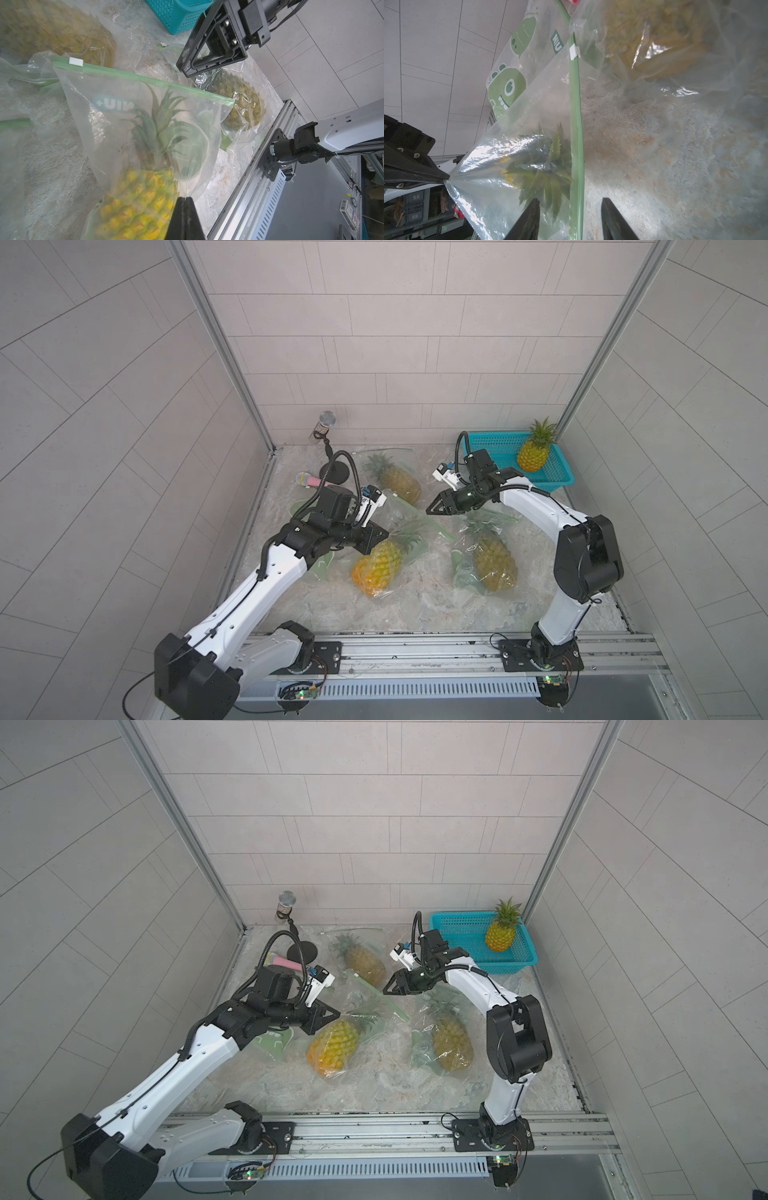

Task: Open the zip-top bag and take out the pineapple
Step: Adjust the zipper food storage bag at the center of the board.

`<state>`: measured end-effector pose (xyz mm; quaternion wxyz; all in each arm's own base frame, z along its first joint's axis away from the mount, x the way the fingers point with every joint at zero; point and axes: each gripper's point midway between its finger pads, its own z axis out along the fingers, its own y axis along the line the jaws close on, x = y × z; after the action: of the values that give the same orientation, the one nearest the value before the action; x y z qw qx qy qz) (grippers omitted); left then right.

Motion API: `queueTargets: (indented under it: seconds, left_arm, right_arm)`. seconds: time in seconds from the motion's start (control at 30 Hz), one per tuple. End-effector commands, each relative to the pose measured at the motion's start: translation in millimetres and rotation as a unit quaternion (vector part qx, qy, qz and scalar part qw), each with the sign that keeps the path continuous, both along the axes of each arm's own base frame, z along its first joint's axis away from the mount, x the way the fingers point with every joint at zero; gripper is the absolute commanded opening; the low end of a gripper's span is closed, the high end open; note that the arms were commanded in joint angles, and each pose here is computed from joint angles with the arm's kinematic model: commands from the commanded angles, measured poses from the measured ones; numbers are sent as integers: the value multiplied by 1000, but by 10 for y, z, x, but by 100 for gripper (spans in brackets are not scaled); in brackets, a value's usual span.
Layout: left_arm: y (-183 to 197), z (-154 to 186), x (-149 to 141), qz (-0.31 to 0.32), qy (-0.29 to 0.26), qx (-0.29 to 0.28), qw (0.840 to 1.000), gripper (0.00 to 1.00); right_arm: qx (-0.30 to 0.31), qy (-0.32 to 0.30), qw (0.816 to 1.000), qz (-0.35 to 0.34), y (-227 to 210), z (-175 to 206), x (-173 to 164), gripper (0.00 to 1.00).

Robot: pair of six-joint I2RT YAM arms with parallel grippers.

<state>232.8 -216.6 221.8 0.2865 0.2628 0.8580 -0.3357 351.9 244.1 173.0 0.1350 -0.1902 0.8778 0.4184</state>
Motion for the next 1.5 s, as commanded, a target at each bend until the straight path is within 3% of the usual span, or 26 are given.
queueTargets:
  seconds: [0.0, 0.47, 0.8, 1.03, 1.13, 1.27, 1.47]
  left_arm:
    - [-97, 276, 28, -23, -57, -35, 997, 0]
    - [-94, 278, 5, -26, -60, -37, 997, 0]
    - [-63, 262, 1, -19, -63, -33, 997, 0]
    - [-16, 309, 30, -2, -75, -30, 997, 1]
    - [8, 369, 54, 12, -84, -34, 996, 19]
    - [57, 481, 92, 33, -101, -36, 994, 35]
    - [255, 671, 189, 91, -129, -12, 987, 47]
  right_arm:
    - [11, 23, 1000, 15, 66, -1, -68, 49]
    - [27, 55, 997, 46, 284, -106, -141, 44]
    - [32, 47, 997, 51, 321, -23, -150, 0]
    - [9, -18, 999, 33, 236, 257, -81, 0]
    - [-6, -55, 998, 25, 174, 414, -55, 0]
    - [-18, -107, 994, 23, 113, 656, -73, 0]
    - [-24, -194, 979, 58, 122, 1054, -246, 0]
